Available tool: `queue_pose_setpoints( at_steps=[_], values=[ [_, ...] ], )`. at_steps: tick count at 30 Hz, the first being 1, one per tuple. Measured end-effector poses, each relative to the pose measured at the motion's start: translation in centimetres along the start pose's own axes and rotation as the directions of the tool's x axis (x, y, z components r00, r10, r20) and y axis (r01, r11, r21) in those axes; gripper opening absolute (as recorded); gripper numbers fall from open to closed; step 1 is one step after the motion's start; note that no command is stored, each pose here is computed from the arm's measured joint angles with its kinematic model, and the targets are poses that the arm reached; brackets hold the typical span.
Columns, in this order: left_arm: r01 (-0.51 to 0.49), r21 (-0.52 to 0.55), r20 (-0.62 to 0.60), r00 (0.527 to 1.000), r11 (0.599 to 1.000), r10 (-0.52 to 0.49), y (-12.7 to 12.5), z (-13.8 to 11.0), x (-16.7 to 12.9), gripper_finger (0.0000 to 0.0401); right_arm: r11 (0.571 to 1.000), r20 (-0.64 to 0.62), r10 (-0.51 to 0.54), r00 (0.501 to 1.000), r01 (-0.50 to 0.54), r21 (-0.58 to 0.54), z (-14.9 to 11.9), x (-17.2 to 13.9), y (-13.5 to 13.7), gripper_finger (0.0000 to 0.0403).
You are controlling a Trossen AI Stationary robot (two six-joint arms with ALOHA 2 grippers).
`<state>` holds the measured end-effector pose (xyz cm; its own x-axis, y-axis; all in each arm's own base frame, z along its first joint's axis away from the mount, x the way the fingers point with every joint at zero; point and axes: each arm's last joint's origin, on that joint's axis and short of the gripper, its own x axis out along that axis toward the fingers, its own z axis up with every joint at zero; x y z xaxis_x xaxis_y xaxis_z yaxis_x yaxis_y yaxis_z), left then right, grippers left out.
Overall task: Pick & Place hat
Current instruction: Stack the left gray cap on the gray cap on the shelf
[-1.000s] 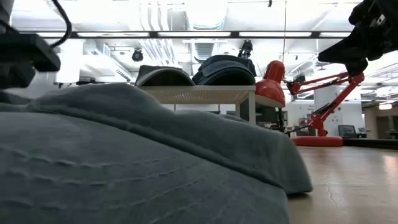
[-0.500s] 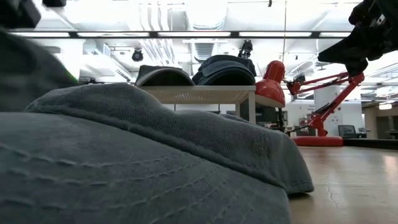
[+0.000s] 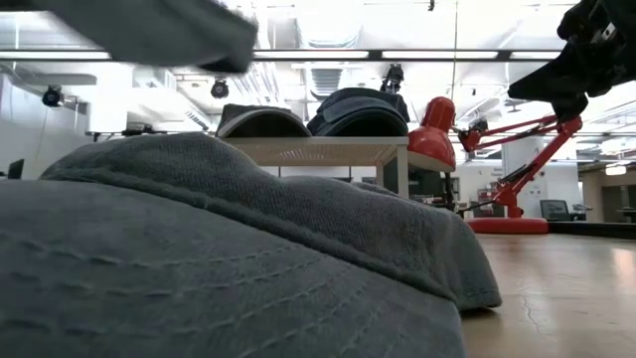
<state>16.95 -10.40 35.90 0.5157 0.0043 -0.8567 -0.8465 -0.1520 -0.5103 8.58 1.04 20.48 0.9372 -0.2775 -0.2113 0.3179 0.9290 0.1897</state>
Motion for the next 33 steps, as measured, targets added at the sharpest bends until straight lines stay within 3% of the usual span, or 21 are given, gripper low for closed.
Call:
queue_pose_setpoints(
  at_steps=[6, 13, 17, 24, 33],
  values=[
    [0.234, 0.04, 0.156, 0.959, 0.971, -0.238, -1.7, 0.5, -2.2, 0.0, 1.0, 0.0, 0.0, 1.0, 0.0, 0.0, 0.0, 0.0, 0.0, 0.0043],
    [0.439, 0.06, 0.379, 0.821, 0.896, -0.427, -2.7, 1.1, -3.4, 0.0, 1.0, 0.0, 0.0, 1.0, 0.0, 0.0, 0.0, 0.0, 0.0, 0.0043],
    [0.556, 0.061, 0.469, 0.717, 0.829, -0.515, -3.3, 1.1, -3.8, 0.0, 1.0, 0.0, 0.0, 1.0, 0.0, 0.0, 0.0, 0.0, 0.0, 0.0043],
    [0.698, 0.045, 0.565, 0.572, 0.714, -0.595, -4.7, 1.2, -4.4, 0.0, 1.0, 0.0, 0.0, 1.0, 0.0, 0.0, 0.0, 0.0, 0.0, 0.0043],
    [0.759, 0.011, 0.644, 0.493, 0.651, -0.585, -7.1, 2.9, -4.6, 0.0, 1.0, 0.0, 0.0, 1.0, 0.0, 0.0, 0.0, 0.0, 0.0, 0.0043]
  ],
)
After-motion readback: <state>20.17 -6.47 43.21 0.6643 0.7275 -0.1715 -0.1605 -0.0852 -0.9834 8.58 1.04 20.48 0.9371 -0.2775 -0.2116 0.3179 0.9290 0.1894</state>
